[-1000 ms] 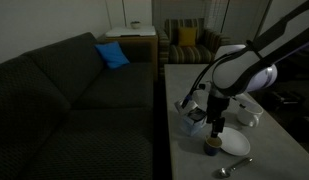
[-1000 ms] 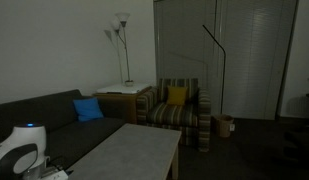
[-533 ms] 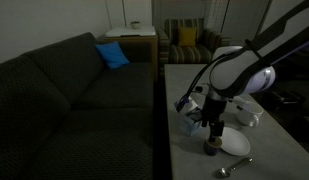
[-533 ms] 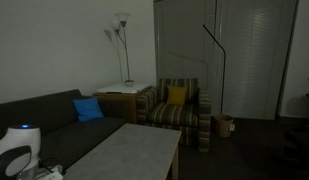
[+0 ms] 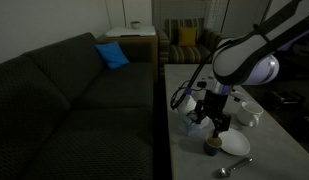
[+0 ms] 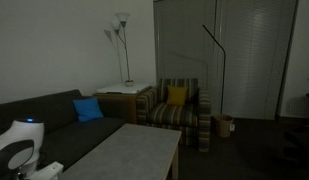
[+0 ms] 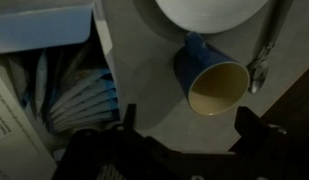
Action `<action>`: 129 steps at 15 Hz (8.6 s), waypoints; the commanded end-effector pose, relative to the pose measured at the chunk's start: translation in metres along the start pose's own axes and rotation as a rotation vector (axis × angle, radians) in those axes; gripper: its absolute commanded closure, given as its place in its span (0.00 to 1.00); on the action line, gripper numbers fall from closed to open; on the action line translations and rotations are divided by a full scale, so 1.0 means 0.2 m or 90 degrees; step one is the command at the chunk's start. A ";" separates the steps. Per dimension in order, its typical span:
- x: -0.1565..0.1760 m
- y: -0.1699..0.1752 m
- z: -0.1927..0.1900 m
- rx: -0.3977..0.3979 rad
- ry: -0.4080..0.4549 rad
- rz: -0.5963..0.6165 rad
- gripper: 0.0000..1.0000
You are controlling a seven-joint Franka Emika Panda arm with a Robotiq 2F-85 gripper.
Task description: Put the mug at the right edge of the box
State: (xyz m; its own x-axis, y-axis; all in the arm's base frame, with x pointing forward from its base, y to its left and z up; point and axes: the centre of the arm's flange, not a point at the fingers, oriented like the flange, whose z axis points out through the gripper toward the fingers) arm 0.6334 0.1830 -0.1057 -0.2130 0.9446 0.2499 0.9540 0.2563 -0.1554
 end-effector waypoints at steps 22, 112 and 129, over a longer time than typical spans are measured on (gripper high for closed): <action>-0.04 -0.05 0.01 -0.056 -0.010 -0.235 0.00; -0.22 -0.14 0.03 -0.103 -0.053 0.469 0.97; -0.30 -0.08 0.05 -0.174 -0.087 0.725 0.97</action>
State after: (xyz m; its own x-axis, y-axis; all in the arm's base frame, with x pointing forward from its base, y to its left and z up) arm 0.6268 0.1295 -0.1315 0.7617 0.6479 -0.0075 0.6477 -0.7617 -0.0149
